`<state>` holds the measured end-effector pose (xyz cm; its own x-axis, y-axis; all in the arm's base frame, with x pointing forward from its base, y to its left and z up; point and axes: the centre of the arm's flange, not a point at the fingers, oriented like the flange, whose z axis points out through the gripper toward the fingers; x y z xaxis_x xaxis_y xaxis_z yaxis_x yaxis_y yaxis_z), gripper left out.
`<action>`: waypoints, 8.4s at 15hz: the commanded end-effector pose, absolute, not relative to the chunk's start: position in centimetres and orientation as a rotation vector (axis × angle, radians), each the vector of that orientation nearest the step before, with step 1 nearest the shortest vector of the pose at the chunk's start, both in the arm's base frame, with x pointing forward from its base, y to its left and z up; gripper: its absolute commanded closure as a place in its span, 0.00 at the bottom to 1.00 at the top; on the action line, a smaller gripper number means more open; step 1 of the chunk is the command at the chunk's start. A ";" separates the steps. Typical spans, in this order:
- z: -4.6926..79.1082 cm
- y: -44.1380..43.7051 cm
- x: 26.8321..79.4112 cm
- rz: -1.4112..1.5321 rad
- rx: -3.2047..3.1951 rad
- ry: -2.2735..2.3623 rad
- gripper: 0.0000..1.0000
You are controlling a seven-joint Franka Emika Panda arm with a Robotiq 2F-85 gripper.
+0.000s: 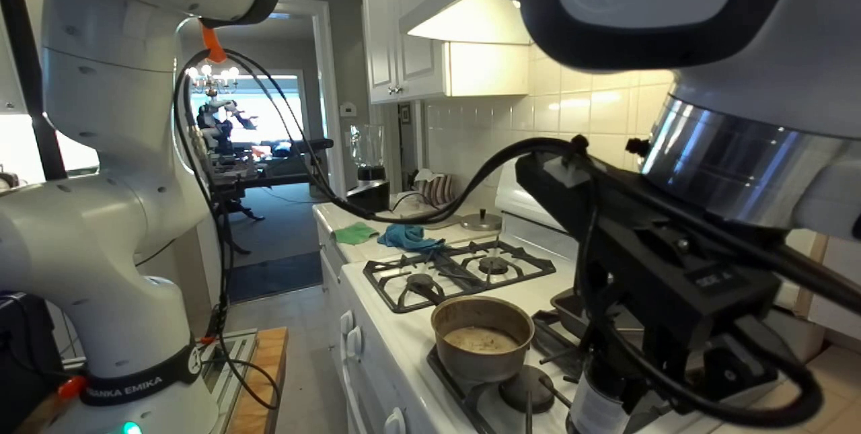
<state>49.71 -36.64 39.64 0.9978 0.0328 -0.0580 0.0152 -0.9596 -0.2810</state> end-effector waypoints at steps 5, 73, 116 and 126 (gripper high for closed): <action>41.4 -39.6 51.9 0.134 -2.928 -0.019 0.73; 42.4 -41.1 58.5 0.169 -3.072 -0.080 0.12; 46.4 -29.9 41.2 -0.523 -2.795 0.662 0.00; 46.6 -29.8 39.7 -0.393 -3.017 0.659 0.00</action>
<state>41.00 -30.81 45.93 0.8693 -0.4319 0.2404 -0.4106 -0.9017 -0.1355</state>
